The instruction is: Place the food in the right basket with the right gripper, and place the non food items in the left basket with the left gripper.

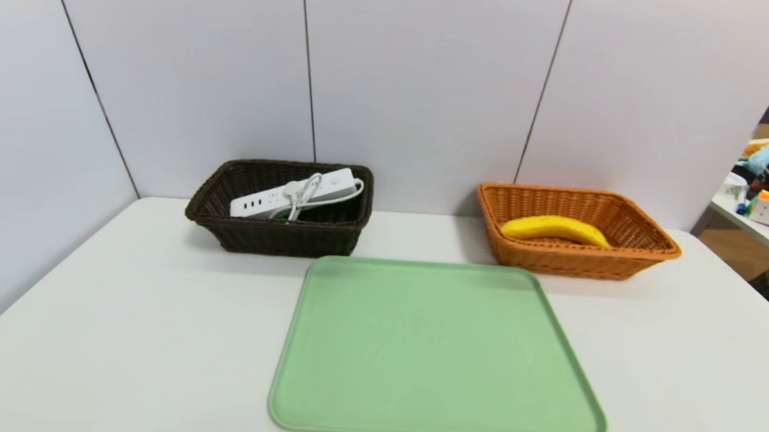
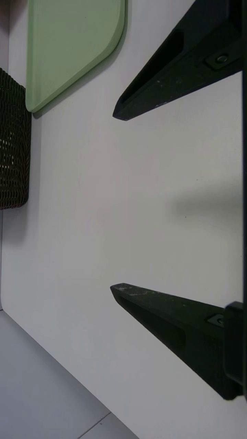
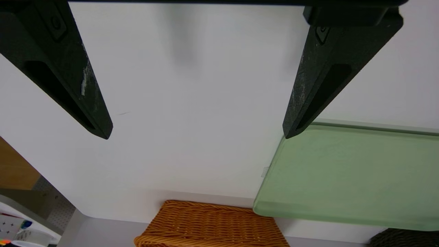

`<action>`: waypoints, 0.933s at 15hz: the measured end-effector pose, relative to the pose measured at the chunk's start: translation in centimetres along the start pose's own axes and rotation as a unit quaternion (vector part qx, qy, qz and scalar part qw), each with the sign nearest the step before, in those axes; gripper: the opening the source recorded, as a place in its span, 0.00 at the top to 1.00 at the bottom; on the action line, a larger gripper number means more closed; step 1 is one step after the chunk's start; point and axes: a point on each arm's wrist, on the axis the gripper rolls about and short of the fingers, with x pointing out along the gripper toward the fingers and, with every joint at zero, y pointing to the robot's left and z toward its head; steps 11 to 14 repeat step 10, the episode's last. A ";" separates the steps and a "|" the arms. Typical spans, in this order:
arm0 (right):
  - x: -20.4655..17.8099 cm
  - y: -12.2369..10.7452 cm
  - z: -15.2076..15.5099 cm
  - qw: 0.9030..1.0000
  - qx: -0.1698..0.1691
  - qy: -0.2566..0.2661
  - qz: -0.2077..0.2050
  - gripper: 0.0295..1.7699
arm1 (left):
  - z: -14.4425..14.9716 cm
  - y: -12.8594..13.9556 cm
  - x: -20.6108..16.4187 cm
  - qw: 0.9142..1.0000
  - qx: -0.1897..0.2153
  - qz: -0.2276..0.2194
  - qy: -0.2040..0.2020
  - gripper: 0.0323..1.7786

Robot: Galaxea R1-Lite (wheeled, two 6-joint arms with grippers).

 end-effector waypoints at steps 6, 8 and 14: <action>0.0 0.0 0.0 1.000 0.002 0.000 0.000 0.03 | 0.0 0.0 0.0 1.000 0.000 0.000 0.001 0.05; 0.0 0.0 0.0 1.000 0.004 0.001 -0.001 0.03 | 0.0 0.0 0.0 1.000 0.000 0.000 0.001 0.05; 0.0 0.0 0.0 1.000 0.019 0.001 -0.006 0.03 | 0.0 0.0 0.0 1.000 0.000 0.000 0.001 0.05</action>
